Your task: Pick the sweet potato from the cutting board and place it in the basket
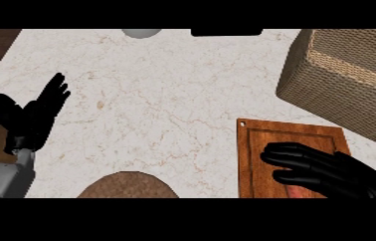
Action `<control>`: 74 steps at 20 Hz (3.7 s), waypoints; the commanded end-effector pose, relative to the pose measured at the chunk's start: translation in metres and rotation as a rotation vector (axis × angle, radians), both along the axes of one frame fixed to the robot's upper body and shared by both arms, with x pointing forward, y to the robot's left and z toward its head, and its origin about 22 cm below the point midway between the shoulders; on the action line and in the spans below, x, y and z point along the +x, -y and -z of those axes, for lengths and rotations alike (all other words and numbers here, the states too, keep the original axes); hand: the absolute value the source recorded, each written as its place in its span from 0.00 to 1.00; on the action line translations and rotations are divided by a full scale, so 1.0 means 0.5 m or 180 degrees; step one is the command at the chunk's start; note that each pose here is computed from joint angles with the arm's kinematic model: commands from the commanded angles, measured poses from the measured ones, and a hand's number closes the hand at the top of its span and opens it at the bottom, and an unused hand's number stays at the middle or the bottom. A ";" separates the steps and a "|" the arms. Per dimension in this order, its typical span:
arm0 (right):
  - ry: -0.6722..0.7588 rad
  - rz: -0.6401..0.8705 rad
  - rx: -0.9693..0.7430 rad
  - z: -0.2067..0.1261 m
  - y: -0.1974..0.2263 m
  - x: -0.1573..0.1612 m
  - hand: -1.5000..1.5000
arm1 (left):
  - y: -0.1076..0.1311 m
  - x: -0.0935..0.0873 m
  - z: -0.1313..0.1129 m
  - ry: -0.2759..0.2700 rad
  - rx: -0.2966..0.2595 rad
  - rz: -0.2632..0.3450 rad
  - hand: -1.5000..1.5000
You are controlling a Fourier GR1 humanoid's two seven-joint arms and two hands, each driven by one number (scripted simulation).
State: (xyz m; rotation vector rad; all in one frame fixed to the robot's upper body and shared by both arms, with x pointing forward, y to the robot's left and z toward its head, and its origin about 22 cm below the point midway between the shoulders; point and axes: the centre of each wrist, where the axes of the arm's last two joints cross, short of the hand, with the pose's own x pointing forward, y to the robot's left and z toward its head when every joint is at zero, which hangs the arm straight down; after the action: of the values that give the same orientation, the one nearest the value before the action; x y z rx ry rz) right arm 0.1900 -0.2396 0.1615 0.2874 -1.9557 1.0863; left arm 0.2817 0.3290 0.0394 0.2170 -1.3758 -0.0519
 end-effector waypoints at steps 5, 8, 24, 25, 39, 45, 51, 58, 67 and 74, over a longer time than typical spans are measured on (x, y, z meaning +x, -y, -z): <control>0.0638 0.1206 -0.1683 -0.170 0.061 0.002 0.00 | 0.000 0.017 -0.013 -0.0021 -0.0048 -0.0001 0.50; 0.0478 0.1359 -0.1837 -0.248 0.075 0.016 0.00 | 0.031 0.019 0.008 0.0002 -0.0010 0.0076 0.50; -0.0635 0.0462 -0.1938 -0.296 0.277 0.062 0.00 | 0.008 0.017 -0.005 0.0017 -0.0020 0.0056 0.50; -0.0595 0.0480 -0.1850 -0.283 0.294 0.047 0.00 | 0.008 0.021 -0.011 0.0044 0.0011 0.0035 0.50; -0.0496 0.0695 -0.1260 -0.033 0.244 -0.006 0.00 | 0.046 -0.014 0.021 -0.0006 -0.0047 0.0121 0.50; -0.0545 0.0724 -0.0960 0.057 0.225 0.013 0.00 | 0.017 0.038 0.003 0.0007 -0.0013 0.0092 0.50; -0.0571 0.0676 -0.1271 0.119 0.148 0.037 0.00 | 0.044 0.001 0.003 0.0035 0.0005 0.0077 0.50; -0.0604 0.0593 -0.1651 0.186 0.151 0.039 0.00 | 0.010 0.017 0.012 0.0008 0.0016 0.0092 0.50; -0.0673 0.0543 -0.1622 0.184 0.179 0.061 0.00 | 0.000 -0.004 0.028 0.0062 -0.0013 0.0096 0.50; -0.0751 0.0324 -0.1439 0.226 0.204 0.072 0.00 | 0.019 0.025 -0.016 0.0011 -0.0010 0.0125 0.50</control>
State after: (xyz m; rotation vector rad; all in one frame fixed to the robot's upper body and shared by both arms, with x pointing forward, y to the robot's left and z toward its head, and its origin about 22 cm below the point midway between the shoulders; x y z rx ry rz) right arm 0.2123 -0.3409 0.0515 -0.0593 -1.4445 1.3059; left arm 0.2889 0.3166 0.0382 0.1958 -1.3813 -0.0696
